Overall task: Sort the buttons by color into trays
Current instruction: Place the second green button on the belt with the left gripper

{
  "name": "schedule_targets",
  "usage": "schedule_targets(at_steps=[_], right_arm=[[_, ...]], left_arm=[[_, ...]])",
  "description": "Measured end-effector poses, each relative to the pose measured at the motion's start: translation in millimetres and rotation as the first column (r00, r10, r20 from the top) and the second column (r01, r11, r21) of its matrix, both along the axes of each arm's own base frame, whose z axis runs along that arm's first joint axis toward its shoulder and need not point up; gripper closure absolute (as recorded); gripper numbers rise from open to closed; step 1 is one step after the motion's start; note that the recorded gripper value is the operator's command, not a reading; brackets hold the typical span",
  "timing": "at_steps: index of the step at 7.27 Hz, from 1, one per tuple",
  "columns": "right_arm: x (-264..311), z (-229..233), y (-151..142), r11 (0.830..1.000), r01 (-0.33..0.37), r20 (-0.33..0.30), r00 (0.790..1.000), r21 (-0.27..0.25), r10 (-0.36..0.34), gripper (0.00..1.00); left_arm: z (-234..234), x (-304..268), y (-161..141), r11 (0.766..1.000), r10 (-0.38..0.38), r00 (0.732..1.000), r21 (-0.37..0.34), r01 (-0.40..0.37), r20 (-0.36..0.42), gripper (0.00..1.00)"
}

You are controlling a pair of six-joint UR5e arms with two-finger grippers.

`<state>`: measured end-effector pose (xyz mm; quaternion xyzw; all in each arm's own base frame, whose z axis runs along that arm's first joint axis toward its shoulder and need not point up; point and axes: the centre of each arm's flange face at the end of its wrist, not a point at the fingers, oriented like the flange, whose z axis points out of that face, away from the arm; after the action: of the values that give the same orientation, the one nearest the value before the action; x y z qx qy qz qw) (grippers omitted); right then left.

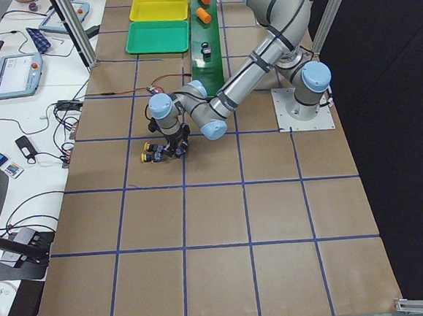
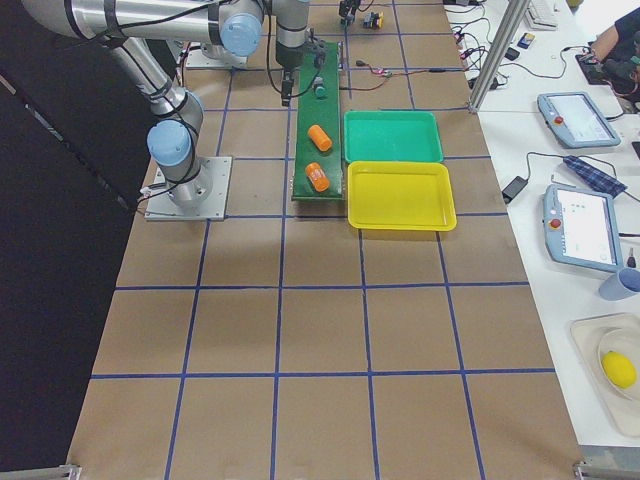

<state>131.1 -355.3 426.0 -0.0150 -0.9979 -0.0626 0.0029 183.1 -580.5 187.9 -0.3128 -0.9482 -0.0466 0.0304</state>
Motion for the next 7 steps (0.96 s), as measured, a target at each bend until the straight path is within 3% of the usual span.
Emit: schedule_targets(at_steps=[2, 3, 5, 7], right_arm=[[0.0, 0.0, 0.0, 1.000, 0.000, 0.000, 1.000, 0.000, 0.000, 0.00], [0.0, -0.2, 0.1, 1.000, 0.000, 0.000, 1.000, 0.000, 0.000, 0.00], [0.0, -0.6, 0.1, 1.000, -0.001, 0.000, 1.000, 0.001, 0.001, 0.00], [0.0, -0.9, -0.4, 1.000, -0.002, 0.000, 1.000, 0.001, 0.002, 0.00]], left_arm=[[52.1, -42.2, 14.9, 0.989, 0.134, 0.991, 0.058, -0.134, -0.002, 0.91], [85.8, -91.6, 24.1, 0.969, 0.233, 0.972, 0.076, -0.234, 0.025, 0.90], [116.8, -206.9, 42.1, 0.922, 0.376, 0.923, 0.066, -0.381, 0.086, 0.99], [110.8, -303.3, 75.2, 0.855, 0.503, 0.853, 0.063, -0.515, 0.142, 0.97]])
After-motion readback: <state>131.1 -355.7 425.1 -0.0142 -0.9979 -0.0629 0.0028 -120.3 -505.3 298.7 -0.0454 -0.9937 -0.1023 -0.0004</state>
